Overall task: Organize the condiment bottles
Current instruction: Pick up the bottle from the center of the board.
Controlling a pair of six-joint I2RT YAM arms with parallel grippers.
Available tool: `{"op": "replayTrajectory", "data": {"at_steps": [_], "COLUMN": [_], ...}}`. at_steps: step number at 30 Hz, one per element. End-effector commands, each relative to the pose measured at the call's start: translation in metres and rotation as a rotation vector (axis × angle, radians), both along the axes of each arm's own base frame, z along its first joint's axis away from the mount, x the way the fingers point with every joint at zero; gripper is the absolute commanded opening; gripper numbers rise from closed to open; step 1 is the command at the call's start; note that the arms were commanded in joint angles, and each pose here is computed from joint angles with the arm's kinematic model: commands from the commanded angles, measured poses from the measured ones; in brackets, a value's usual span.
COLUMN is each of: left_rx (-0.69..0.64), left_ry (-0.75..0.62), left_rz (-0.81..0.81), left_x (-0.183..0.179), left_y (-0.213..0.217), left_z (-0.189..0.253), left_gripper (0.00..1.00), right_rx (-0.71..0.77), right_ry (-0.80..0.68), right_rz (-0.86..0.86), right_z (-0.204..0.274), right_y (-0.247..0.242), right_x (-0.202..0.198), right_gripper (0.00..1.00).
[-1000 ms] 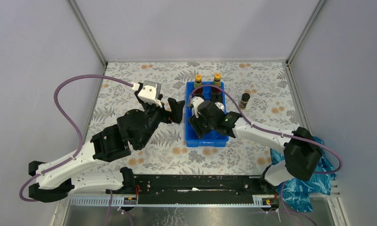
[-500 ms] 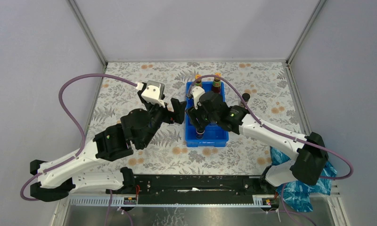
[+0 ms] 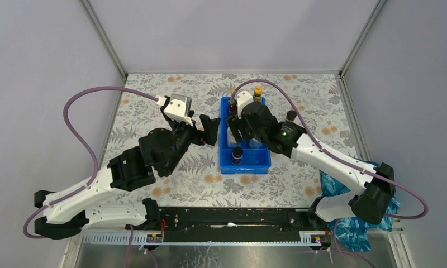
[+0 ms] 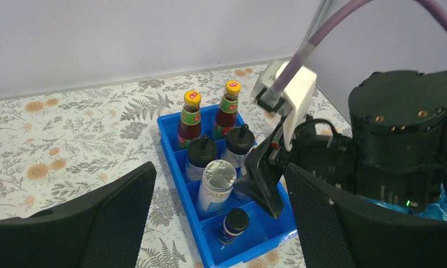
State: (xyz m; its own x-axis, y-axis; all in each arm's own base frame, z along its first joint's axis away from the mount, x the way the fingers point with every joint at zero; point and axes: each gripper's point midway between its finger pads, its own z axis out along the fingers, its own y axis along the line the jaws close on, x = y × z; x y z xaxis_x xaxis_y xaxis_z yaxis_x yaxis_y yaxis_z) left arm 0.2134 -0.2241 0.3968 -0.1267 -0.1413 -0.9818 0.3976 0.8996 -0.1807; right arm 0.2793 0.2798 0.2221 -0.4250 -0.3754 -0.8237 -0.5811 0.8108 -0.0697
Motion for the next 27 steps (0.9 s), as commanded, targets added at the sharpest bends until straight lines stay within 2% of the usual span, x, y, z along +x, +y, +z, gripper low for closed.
{"op": "replayTrajectory", "data": {"at_steps": [1,7,13,27], "left_rx": [-0.031,-0.03,-0.027,-0.015], "left_ry": [-0.005,-0.008,-0.007,-0.002], "left_rz": [-0.003,-0.001,-0.004,-0.01], "left_x": [-0.004,-0.005,-0.005,-0.005], "left_y": [0.004,0.008,0.009,0.005], "left_z": [0.009,0.008,0.005,-0.002], "left_gripper": [0.9,0.9,0.9,0.9], "right_rx": [0.043,0.086,0.067,0.042], "right_ry": [-0.089,-0.082,-0.052,0.096], "right_rz": [-0.183,-0.4,-0.557,-0.729], "right_z": [0.043,0.043,0.019,-0.062], "right_y": [-0.04,-0.106,-0.156,-0.206], "right_x": [0.031,0.07,0.096,0.121], "right_gripper": [0.75,0.77,0.79,0.82]}}
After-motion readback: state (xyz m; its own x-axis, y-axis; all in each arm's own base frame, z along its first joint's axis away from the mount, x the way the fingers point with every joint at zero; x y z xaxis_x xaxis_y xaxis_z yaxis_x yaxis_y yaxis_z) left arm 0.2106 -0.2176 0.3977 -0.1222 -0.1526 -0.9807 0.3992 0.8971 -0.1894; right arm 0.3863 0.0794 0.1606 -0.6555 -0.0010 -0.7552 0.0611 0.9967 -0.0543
